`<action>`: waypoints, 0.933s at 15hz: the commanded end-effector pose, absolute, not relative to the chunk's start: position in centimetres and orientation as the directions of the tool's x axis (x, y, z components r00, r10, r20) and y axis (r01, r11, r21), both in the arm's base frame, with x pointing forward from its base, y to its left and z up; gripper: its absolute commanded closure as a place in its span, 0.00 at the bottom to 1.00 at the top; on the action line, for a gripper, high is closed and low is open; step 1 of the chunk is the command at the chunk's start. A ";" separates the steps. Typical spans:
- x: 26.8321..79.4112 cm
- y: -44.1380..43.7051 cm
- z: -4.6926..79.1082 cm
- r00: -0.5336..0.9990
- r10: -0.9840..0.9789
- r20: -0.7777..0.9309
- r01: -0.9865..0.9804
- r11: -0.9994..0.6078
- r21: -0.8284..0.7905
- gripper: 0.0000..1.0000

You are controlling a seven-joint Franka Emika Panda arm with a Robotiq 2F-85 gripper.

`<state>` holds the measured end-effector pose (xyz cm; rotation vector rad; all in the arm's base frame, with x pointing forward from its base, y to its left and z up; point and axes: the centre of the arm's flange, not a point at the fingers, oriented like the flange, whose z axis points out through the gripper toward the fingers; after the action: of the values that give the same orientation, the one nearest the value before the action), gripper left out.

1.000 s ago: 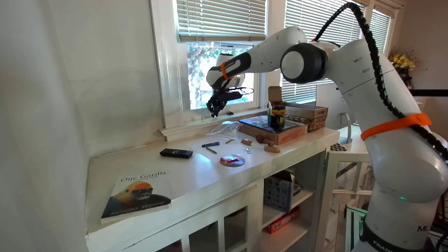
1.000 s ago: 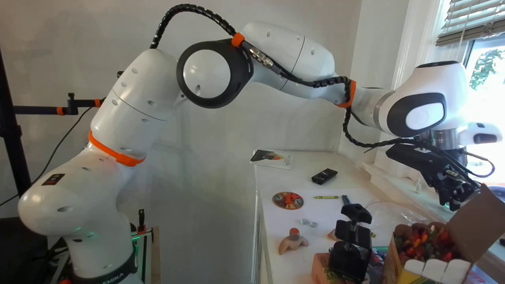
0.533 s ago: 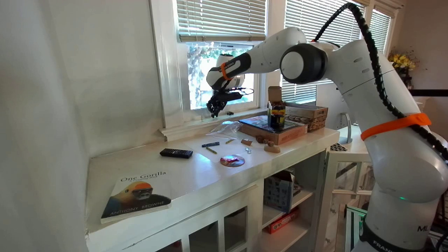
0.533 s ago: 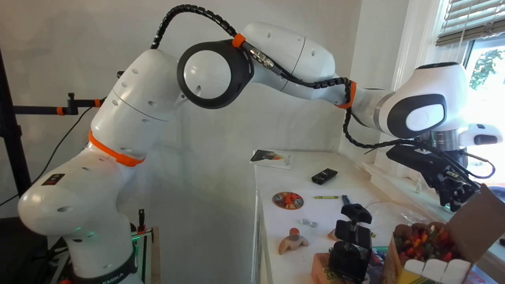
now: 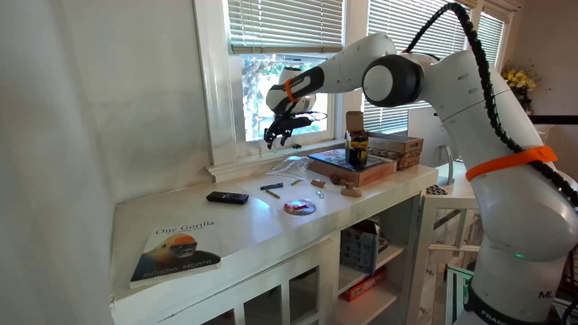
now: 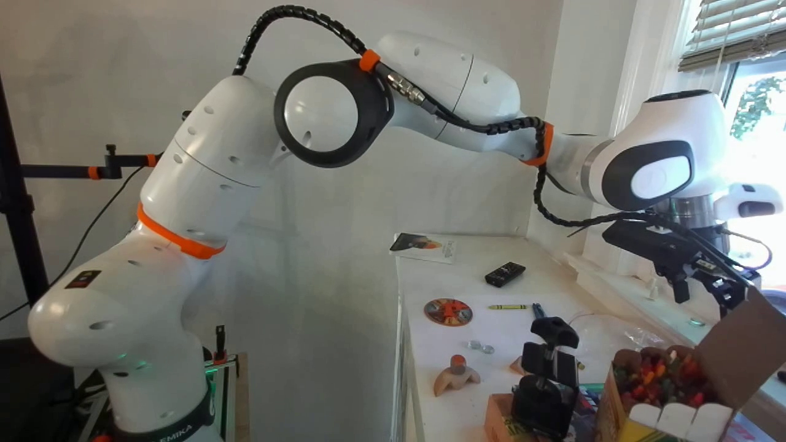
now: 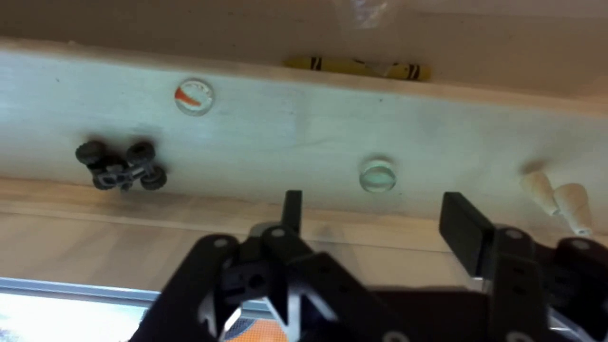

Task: Pick up one shiny object from the counter and put it on the windowsill.

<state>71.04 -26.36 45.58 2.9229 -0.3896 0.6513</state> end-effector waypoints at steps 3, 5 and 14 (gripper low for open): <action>69.2 -25.0 48.2 0.898 -0.216 0.384 -0.281 -0.952 0.121 0.00; 68.0 -23.9 49.6 0.916 -0.212 0.341 -0.274 -0.951 0.146 0.00; 62.7 -18.5 54.4 0.959 -0.239 0.151 -0.260 -0.955 0.139 0.00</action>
<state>65.61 -20.17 54.03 2.9657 -0.3135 0.2924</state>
